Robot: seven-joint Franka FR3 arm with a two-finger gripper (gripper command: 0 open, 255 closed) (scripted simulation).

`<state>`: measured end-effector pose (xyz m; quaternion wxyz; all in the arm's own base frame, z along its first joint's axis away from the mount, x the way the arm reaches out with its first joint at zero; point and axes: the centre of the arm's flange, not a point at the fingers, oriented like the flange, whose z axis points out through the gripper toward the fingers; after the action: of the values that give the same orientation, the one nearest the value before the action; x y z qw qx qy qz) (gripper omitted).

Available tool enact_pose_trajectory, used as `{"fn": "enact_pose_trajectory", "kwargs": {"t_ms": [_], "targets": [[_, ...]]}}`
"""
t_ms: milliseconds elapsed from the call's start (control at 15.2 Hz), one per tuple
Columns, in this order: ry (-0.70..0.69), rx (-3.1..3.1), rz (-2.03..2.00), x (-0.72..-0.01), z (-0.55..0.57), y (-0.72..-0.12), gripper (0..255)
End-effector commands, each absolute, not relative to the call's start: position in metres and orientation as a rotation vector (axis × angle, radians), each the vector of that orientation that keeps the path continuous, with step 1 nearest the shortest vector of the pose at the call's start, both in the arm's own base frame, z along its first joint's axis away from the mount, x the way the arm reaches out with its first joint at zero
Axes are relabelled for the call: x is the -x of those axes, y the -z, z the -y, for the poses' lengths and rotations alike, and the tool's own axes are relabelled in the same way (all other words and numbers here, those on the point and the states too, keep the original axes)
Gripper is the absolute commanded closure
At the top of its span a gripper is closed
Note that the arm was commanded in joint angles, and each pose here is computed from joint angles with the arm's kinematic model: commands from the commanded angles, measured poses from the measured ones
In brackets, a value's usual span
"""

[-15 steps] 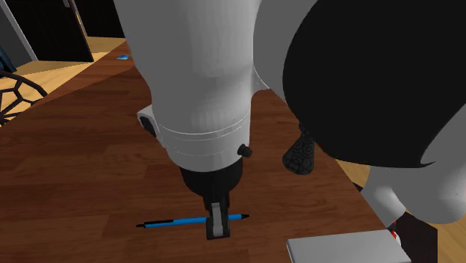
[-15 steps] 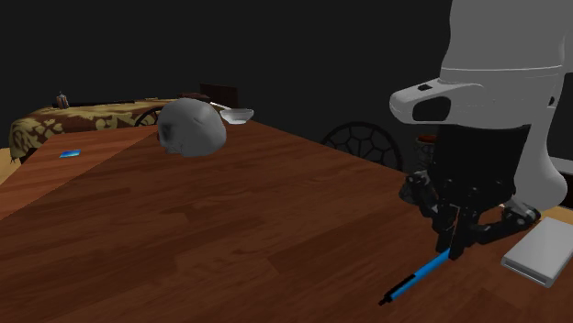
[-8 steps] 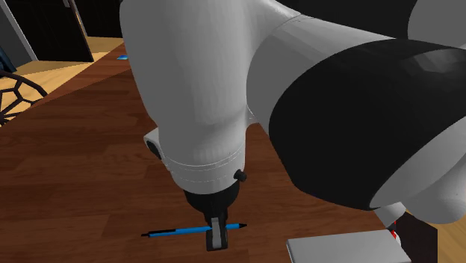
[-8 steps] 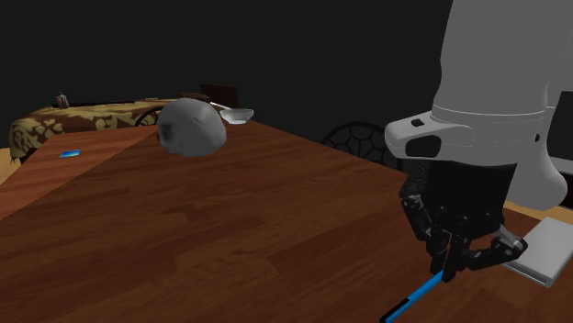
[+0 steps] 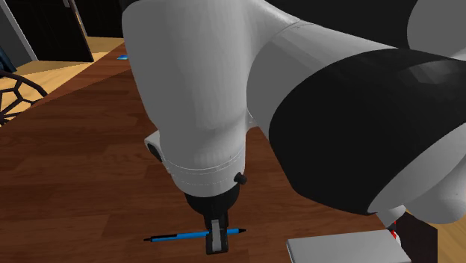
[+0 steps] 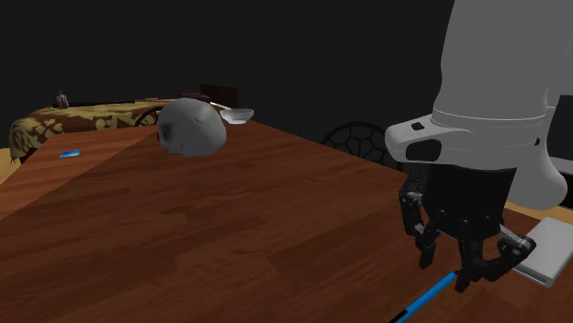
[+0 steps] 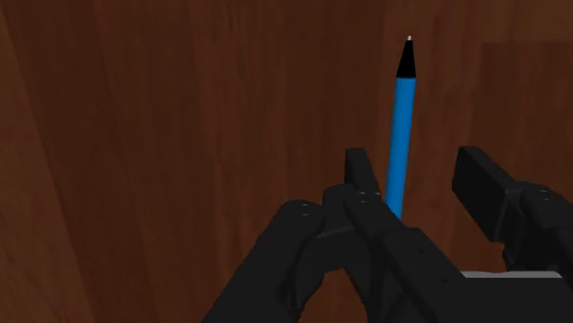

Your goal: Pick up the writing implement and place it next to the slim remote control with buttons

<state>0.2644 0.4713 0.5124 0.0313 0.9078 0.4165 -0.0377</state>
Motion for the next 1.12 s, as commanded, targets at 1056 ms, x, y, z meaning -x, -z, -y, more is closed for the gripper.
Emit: {"fn": "enact_pose_trajectory", "kwargs": {"t_ms": [1056], "targets": [[0.116, -2.797, -1.283, -0.266, -0.476, -0.562, 0]]}}
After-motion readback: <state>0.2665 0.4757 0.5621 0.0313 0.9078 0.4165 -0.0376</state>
